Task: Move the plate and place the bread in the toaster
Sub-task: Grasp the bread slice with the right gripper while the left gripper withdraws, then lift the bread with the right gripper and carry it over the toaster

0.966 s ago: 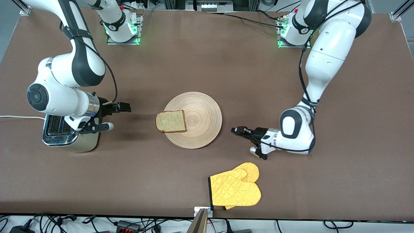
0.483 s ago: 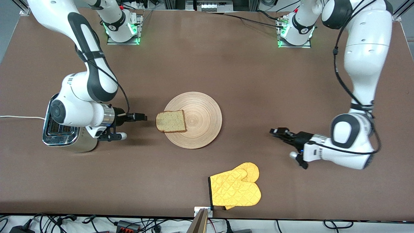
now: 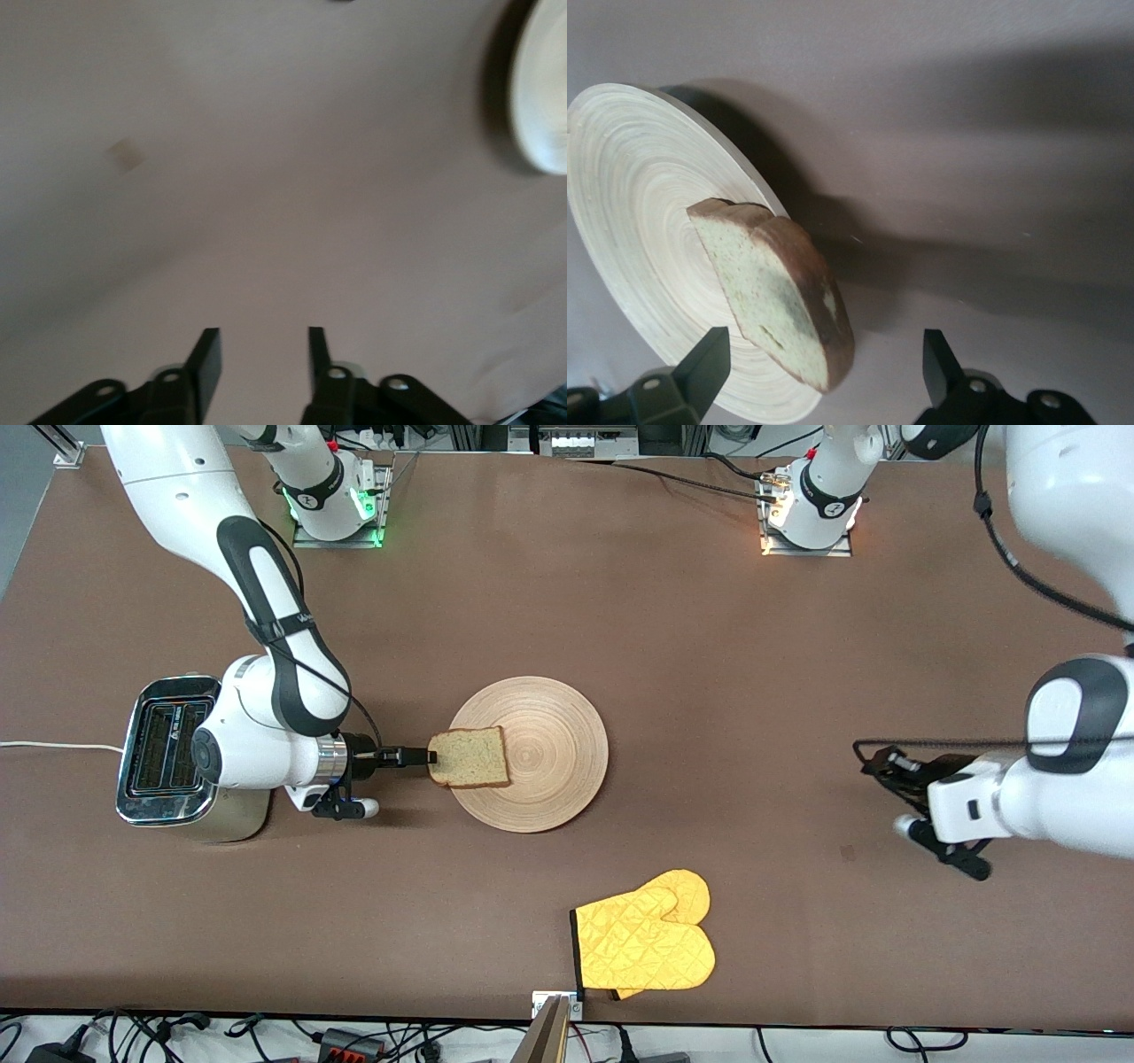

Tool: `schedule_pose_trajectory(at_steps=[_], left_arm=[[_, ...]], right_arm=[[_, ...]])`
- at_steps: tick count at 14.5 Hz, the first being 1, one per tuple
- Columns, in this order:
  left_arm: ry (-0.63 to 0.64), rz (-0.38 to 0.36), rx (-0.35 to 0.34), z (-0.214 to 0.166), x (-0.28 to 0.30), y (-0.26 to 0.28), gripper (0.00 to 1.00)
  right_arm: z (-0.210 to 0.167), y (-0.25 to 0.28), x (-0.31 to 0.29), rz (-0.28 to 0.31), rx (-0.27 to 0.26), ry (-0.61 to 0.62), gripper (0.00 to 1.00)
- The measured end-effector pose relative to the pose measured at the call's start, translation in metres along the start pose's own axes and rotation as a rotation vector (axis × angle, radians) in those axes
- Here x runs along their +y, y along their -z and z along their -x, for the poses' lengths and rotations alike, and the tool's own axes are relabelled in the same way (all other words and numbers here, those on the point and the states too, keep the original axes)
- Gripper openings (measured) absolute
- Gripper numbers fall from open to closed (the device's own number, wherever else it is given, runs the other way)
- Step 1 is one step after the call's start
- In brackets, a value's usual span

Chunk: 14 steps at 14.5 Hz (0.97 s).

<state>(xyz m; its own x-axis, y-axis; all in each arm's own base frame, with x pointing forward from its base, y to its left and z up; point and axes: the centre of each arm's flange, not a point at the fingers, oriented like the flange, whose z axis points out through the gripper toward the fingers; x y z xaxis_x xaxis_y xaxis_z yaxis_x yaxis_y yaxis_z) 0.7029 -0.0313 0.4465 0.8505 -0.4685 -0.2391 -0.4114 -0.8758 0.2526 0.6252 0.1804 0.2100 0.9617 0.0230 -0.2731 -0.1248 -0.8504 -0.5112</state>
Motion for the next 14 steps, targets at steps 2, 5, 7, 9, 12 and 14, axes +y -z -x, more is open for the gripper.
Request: schedule_pose_trajectory(at_steps=[2, 5, 7, 9, 12, 14], left_arm=[[0.008, -0.049, 0.005, 0.011, 0.004, 0.020, 0.71], [0.020, -0.080, 0.036, 0.026, 0.008, 0.044, 0.99], [0.036, -0.091, 0.050, 0.034, 0.006, 0.055, 1.00], [0.068, -0.106, 0.079, 0.041, 0.003, 0.066, 1.00], [0.179, -0.147, 0.102, 0.054, 0.016, 0.089, 1.00], [0.297, -0.144, 0.097, 0.057, 0.034, 0.094, 1.00]], right_arm=[[-0.001, -0.008, 0.005, -0.014, -0.009, -0.006, 0.90], [-0.002, -0.012, 0.006, -0.016, -0.012, -0.009, 0.78], [-0.003, -0.014, 0.008, -0.016, -0.015, -0.012, 0.60], [-0.003, -0.014, 0.008, -0.017, -0.015, -0.012, 0.53], [-0.002, -0.016, 0.002, -0.019, -0.018, -0.005, 0.32], [-0.001, -0.017, -0.002, -0.019, -0.019, 0.001, 0.16]])
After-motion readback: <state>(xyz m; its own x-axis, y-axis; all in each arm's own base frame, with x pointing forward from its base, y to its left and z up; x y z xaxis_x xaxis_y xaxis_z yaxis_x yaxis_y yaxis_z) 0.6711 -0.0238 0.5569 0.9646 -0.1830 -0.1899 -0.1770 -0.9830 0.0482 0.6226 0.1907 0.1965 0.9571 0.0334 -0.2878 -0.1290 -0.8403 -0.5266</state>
